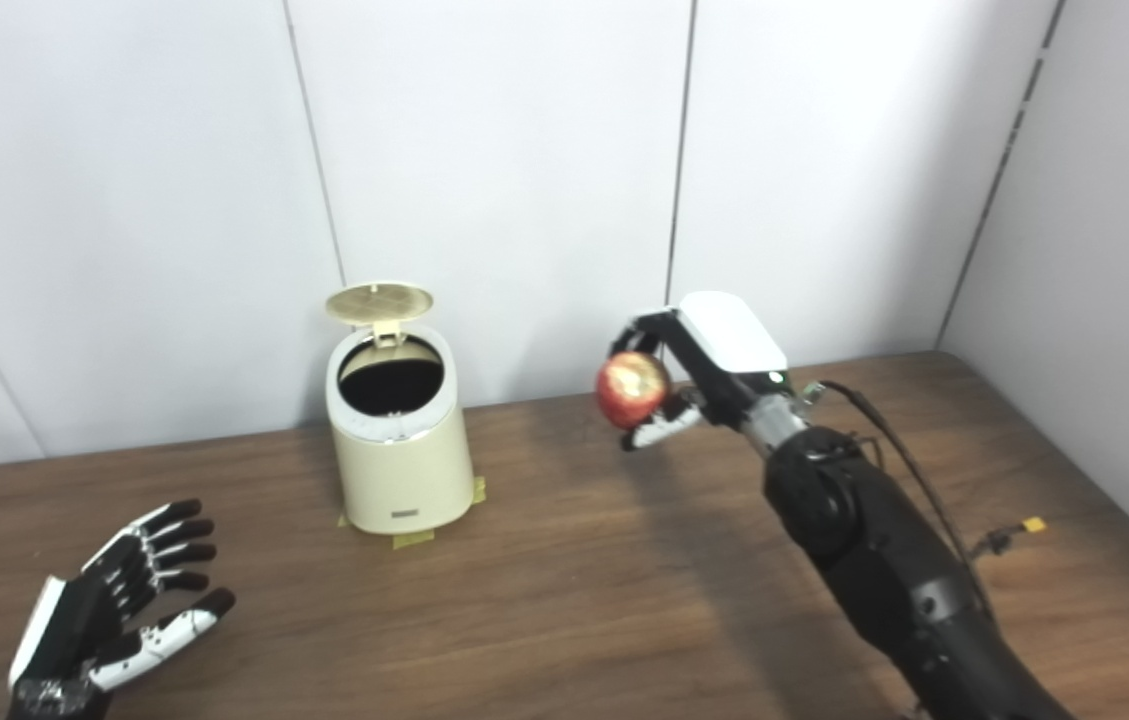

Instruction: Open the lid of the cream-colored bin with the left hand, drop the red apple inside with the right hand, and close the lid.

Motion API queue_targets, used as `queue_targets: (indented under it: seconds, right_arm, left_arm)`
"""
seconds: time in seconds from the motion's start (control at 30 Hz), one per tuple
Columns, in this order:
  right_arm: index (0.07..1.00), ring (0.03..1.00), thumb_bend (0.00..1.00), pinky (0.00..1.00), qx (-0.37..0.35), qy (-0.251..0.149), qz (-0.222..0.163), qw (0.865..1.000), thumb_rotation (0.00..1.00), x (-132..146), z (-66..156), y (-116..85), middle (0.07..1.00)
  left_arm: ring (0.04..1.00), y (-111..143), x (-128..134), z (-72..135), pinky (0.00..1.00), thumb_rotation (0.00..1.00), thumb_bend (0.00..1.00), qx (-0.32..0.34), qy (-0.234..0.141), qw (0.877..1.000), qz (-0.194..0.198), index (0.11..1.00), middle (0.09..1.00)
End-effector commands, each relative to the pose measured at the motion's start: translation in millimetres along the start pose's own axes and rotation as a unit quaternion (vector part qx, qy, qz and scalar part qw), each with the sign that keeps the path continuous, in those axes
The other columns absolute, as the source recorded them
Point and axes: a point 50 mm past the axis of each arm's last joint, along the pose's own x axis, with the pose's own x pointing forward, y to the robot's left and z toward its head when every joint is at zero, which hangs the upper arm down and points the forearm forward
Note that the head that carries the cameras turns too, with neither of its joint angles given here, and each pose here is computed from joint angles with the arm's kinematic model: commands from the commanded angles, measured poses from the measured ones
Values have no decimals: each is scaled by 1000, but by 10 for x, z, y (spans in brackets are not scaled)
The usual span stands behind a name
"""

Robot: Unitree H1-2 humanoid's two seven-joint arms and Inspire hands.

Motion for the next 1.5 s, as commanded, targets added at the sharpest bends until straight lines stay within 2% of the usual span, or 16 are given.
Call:
queue_targets:
  seconds: [0.0, 0.03, 0.13, 0.23, 0.4, 0.53, 0.6, 0.67, 0.77, 0.83, 1.03, 1.13, 1.3, 1.47]
  right_arm:
    - [497, 631, 526, 682, -8, -26, -44, 999, 8, 262, 220, -324, 468]
    - [492, 639, 527, 683, 3, -30, -47, 998, 8, 312, 299, -321, 475]
    - [509, 573, 524, 593, 26, -44, -52, 997, 8, 414, 448, -315, 450]
    - [522, 544, 521, 571, 37, -55, -55, 996, 9, 495, 618, -289, 442]
    - [528, 498, 520, 501, 73, -46, -69, 994, 7, 636, 889, -175, 430]
    - [538, 451, 517, 623, 120, -18, -77, 990, 5, 750, 1031, -43, 422]
    - [538, 454, 518, 620, 150, 0, -76, 986, 4, 798, 1085, 19, 422]
    - [536, 391, 517, 399, 173, 10, -75, 982, 2, 842, 1135, 69, 418]
    - [537, 353, 517, 323, 193, 13, -73, 978, 0, 896, 1201, 127, 419]
    - [538, 342, 516, 308, 201, 17, -68, 977, 0, 929, 1256, 159, 422]
    - [539, 414, 517, 426, 214, 17, -64, 974, 1, 993, 1392, 227, 425]
    - [538, 419, 518, 434, 218, 26, -59, 974, 2, 1025, 1441, 280, 425]
    - [538, 385, 517, 387, 228, 35, -46, 972, 1, 1074, 1489, 358, 422]
    - [539, 398, 518, 451, 235, 36, -35, 971, 2, 1098, 1515, 439, 428]
  left_arm:
    - [719, -126, -52, -77, 620, 147, 737, -13, 5, 1000, 1, 824, 769]
    - [718, -146, -51, -78, 620, 147, 737, -12, 6, 1000, 1, 824, 768]
    - [718, -196, -44, -79, 624, 153, 745, -9, 6, 1000, 1, 823, 764]
    - [730, -245, -42, -67, 638, 164, 745, -10, 10, 1000, -1, 827, 769]
    - [734, -322, -27, -56, 652, 147, 750, -18, 12, 1000, -3, 830, 768]
    - [744, -369, -8, -69, 661, 149, 757, -17, 8, 1000, -5, 838, 774]
    - [746, -391, -2, -58, 665, 158, 762, -16, 9, 1000, -6, 838, 775]
    - [749, -417, 1, -42, 674, 167, 771, -16, 12, 1000, -7, 837, 776]
    - [749, -453, 4, -26, 671, 172, 770, -10, 14, 1000, -9, 837, 778]
    - [749, -474, 9, -21, 671, 176, 772, -9, 16, 1000, -10, 835, 777]
    - [750, -511, 29, -19, 685, 192, 780, -12, 17, 1000, -11, 839, 781]
    - [745, -525, 34, -12, 677, 199, 788, -13, 18, 1000, -10, 837, 776]
    - [748, -544, 44, -9, 675, 196, 789, -21, 17, 1000, -11, 838, 779]
    - [752, -564, 45, -2, 681, 187, 784, -24, 16, 999, -13, 835, 776]
